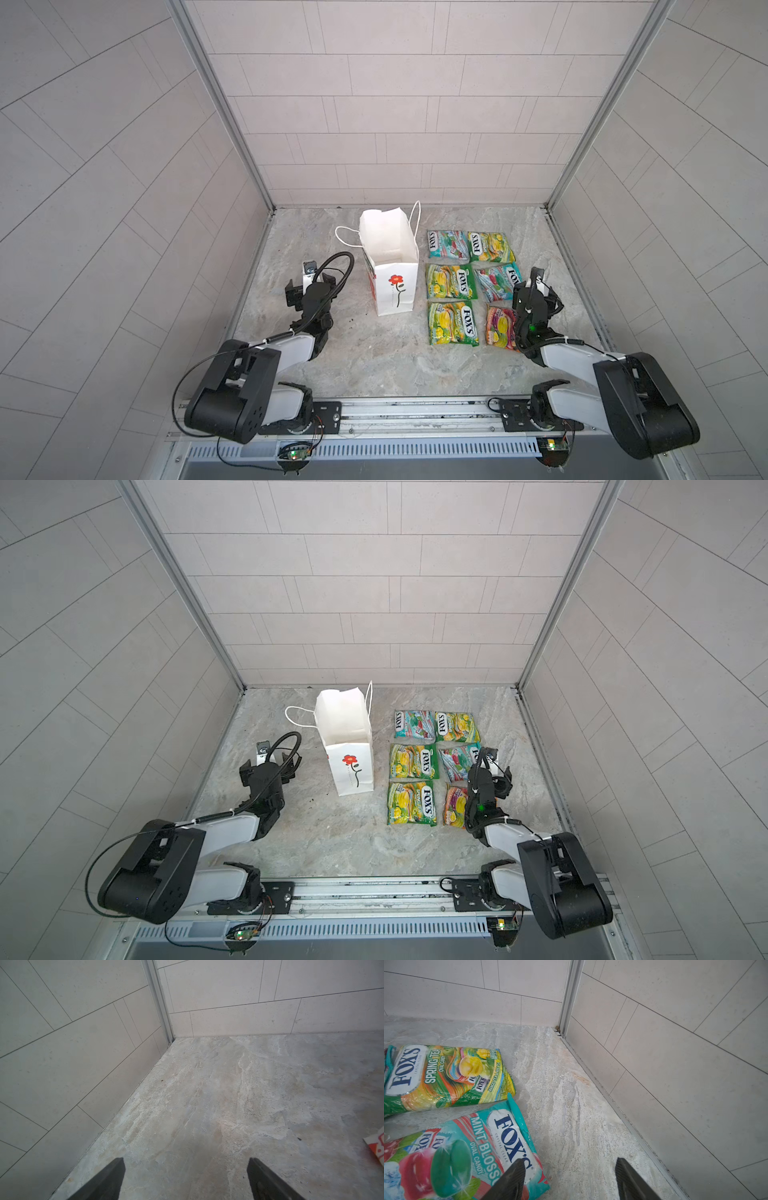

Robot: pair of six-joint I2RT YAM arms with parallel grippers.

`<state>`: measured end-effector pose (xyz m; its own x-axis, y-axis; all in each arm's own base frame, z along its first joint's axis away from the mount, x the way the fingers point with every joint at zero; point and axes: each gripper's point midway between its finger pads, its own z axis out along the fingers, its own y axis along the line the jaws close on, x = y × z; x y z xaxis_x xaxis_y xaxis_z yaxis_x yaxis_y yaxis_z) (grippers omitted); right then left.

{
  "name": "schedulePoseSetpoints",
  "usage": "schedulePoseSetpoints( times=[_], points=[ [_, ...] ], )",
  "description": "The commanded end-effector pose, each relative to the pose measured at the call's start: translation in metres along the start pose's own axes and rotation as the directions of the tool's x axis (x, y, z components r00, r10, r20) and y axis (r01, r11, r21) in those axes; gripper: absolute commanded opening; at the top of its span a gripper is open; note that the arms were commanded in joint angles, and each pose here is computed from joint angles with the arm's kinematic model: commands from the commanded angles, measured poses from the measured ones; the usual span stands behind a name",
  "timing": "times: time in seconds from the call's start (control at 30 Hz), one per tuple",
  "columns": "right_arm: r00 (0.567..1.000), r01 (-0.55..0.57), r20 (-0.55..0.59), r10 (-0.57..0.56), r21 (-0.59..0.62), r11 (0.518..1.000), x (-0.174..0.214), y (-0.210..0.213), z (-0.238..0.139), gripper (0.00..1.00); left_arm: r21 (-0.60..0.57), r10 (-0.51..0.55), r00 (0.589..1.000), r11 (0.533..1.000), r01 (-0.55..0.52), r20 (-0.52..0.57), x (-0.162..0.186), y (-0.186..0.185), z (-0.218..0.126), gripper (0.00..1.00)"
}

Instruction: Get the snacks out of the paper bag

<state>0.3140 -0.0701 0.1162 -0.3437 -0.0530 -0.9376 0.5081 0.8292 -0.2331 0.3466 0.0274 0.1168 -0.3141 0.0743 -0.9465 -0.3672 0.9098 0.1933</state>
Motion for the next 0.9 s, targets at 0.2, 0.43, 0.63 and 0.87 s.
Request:
schedulePoseSetpoints(
  times=[0.2,0.43,0.63,0.87],
  points=[
    [0.995,-0.064,0.070,0.071,-0.101,0.993,-0.020,0.013,0.006,0.71,0.103,-0.046,0.993,0.994,0.034,0.113,0.000,-0.010,0.011,0.99],
    [0.987,-0.125,0.091,0.135,-0.108,0.986,-0.020,0.017,0.021,0.71,0.128,-0.058,0.995,0.991,0.046,0.086,0.009,-0.015,0.023,1.00],
    [0.990,-0.091,0.094,0.108,-0.172,0.981,-0.009,0.037,0.030,0.71,0.099,-0.061,0.998,0.993,0.058,0.028,0.013,-0.011,0.033,1.00],
    [0.994,-0.075,0.069,0.086,-0.154,0.985,-0.005,0.040,0.038,0.89,0.086,-0.062,0.996,0.994,0.067,-0.056,0.013,-0.010,0.052,1.00]
  ],
)
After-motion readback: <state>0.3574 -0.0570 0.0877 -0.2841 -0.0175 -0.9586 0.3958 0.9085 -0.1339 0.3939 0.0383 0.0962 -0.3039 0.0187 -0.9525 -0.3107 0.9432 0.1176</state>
